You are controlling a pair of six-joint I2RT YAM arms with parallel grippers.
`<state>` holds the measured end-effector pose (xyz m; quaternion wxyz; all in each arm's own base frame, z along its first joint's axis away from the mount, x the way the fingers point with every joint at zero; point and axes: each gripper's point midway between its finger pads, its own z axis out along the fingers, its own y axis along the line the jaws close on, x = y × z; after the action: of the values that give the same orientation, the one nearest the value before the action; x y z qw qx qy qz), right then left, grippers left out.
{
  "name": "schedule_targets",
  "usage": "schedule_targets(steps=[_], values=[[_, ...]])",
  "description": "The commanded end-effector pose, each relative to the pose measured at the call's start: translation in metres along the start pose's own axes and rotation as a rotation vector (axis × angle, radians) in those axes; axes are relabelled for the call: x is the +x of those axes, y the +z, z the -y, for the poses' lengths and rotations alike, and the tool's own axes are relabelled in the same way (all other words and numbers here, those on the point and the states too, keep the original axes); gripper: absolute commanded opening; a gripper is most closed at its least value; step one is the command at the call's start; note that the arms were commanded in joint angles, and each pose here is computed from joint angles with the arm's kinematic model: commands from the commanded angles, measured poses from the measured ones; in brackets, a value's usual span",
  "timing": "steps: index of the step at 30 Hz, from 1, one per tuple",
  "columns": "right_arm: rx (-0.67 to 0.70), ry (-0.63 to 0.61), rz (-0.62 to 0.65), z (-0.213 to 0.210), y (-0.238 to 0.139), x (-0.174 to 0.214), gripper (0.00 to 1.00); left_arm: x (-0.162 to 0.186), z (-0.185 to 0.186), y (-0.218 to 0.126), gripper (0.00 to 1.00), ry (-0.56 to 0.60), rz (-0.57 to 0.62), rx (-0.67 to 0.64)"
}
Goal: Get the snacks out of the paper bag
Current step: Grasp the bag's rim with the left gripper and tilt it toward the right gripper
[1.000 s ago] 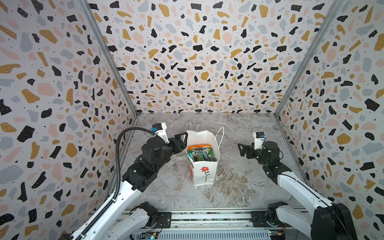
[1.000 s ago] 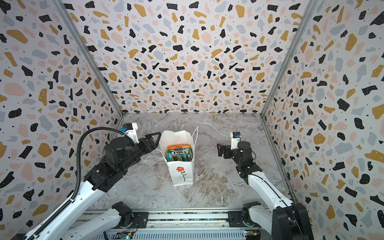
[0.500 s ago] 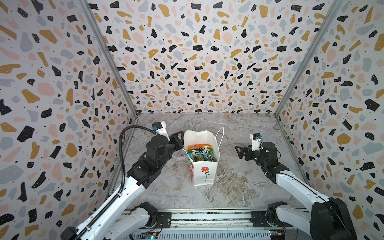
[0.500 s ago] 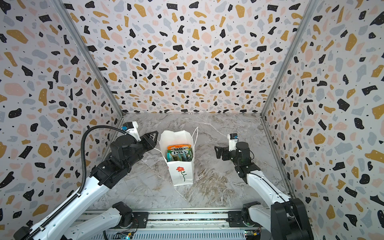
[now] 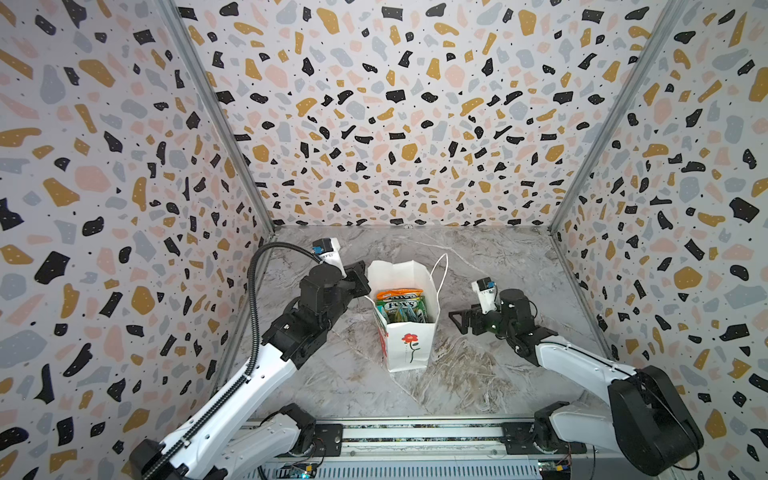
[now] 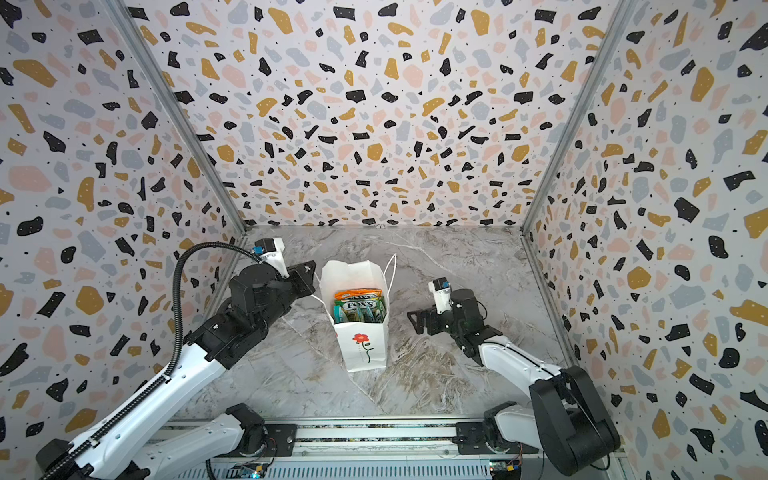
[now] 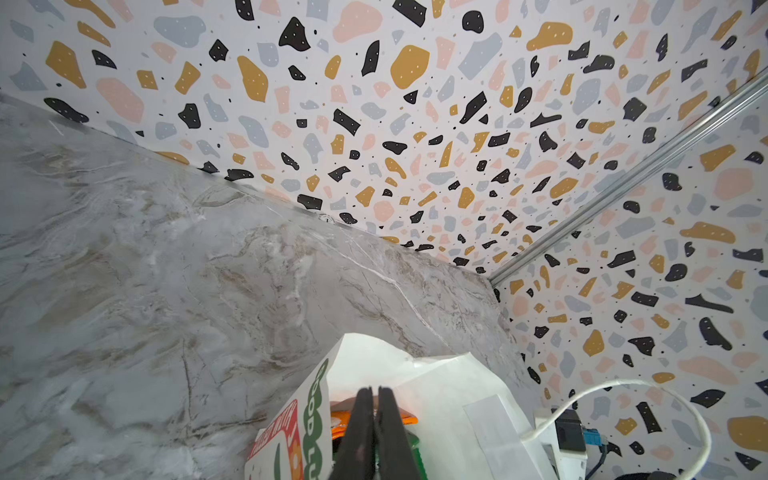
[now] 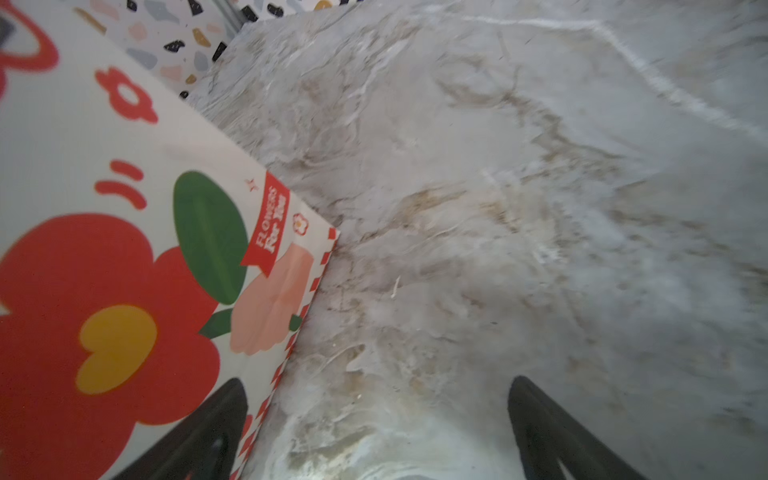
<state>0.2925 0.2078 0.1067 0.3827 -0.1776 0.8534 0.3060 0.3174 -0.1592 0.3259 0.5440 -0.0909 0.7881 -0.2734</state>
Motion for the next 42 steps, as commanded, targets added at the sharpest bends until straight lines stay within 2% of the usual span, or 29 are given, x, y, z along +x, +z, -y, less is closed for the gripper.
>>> schedule_targets(steps=[1,4,8,12,25,31,37,42], values=[[-0.086,0.008,-0.016,-0.026,0.01,0.011,0.99,-0.033,0.017,-0.004,0.0,0.087,0.09,0.022],[-0.133,0.016,-0.027,-0.042,0.022,0.017,0.96,-0.042,0.019,0.002,0.0,0.142,0.096,0.01],[-0.205,0.029,-0.034,-0.061,0.038,0.018,0.85,-0.047,0.029,0.016,0.0,0.212,0.078,0.068],[-0.254,0.051,-0.029,-0.075,0.054,0.015,0.8,-0.055,0.035,0.028,0.0,0.296,0.09,0.088],[-0.34,0.151,0.066,-0.102,0.124,-0.021,0.76,-0.091,0.043,0.081,0.0,0.479,0.076,0.127],[-0.35,0.194,0.101,-0.104,0.162,-0.045,0.73,-0.104,0.052,0.102,0.0,0.561,0.055,0.204],[-0.34,0.226,0.141,-0.103,0.205,-0.068,0.72,-0.107,0.063,0.13,0.0,0.675,-0.024,0.257],[-0.336,0.233,0.123,-0.104,0.235,-0.078,0.71,-0.097,0.065,0.147,0.0,0.701,-0.108,0.287]])
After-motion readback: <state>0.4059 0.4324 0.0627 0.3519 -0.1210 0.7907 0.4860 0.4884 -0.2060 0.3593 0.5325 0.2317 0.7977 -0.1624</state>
